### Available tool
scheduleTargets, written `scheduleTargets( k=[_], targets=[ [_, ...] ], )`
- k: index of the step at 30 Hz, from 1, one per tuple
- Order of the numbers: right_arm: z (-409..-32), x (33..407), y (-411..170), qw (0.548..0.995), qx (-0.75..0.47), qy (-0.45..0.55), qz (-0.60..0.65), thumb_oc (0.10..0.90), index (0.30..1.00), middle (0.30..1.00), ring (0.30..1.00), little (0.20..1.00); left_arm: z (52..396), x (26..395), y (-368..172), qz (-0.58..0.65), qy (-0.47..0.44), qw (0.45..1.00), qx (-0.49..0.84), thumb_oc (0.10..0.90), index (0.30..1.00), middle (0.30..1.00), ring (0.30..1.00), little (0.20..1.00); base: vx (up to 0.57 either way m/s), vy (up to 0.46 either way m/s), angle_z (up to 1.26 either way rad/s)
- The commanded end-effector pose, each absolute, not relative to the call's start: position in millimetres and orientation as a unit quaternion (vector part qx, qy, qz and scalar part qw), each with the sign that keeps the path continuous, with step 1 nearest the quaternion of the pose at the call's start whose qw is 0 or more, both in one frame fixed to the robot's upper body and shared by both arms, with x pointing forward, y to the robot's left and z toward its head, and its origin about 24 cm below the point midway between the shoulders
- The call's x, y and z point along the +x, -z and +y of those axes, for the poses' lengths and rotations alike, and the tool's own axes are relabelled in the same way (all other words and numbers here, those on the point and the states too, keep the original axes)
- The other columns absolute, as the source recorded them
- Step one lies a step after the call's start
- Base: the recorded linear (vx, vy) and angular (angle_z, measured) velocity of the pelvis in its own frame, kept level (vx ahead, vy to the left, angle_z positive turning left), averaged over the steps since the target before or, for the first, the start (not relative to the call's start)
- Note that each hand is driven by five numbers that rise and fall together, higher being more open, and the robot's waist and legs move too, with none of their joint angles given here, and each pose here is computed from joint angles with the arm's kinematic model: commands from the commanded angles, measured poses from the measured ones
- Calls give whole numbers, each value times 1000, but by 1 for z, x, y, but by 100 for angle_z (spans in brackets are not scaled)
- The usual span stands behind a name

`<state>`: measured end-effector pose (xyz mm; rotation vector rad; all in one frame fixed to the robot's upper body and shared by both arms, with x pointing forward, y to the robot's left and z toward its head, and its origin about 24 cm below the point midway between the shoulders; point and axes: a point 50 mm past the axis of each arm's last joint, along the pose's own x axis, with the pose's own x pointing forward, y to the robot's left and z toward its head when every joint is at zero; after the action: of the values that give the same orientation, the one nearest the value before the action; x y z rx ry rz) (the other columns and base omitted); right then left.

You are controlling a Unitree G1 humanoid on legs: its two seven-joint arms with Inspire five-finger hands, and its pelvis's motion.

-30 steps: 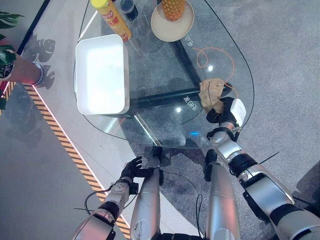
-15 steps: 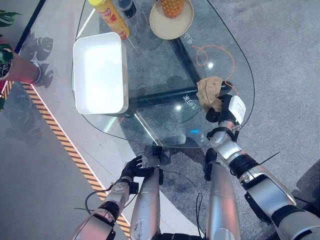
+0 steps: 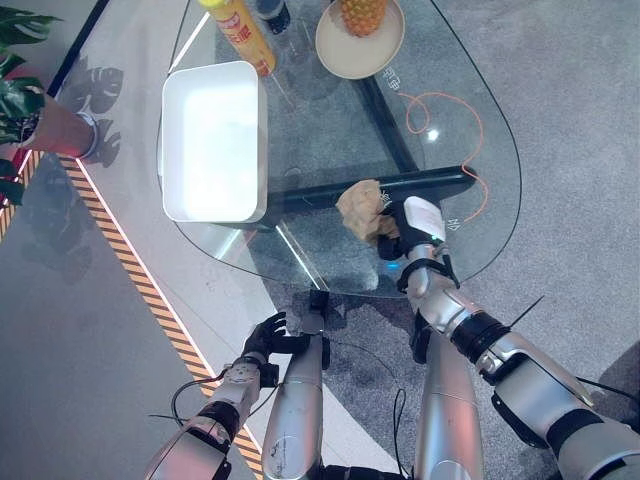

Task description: Wipe the table with a cloth and put it in the basket.

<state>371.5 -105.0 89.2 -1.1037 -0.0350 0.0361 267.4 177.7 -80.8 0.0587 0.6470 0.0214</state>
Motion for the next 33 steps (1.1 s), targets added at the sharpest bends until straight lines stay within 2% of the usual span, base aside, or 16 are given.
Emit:
scheduleTargets(
  k=[1,13,33],
  targets=[
    [-40,369,-138,838,-514,-87,-163,100,300,300,300,200,184,269,79,318,-18,947,46,800,900,900,900,900,-1,20,3],
    [-21,365,-143,815,-533,-145,-172,100,300,300,300,200,179,271,78,319,-8,947,45,800,900,900,900,900,0,21,8],
    [-21,372,-156,805,-538,-172,-180,100,300,300,300,200,177,272,77,321,2,946,46,800,900,900,900,900,0,3,1]
  ],
)
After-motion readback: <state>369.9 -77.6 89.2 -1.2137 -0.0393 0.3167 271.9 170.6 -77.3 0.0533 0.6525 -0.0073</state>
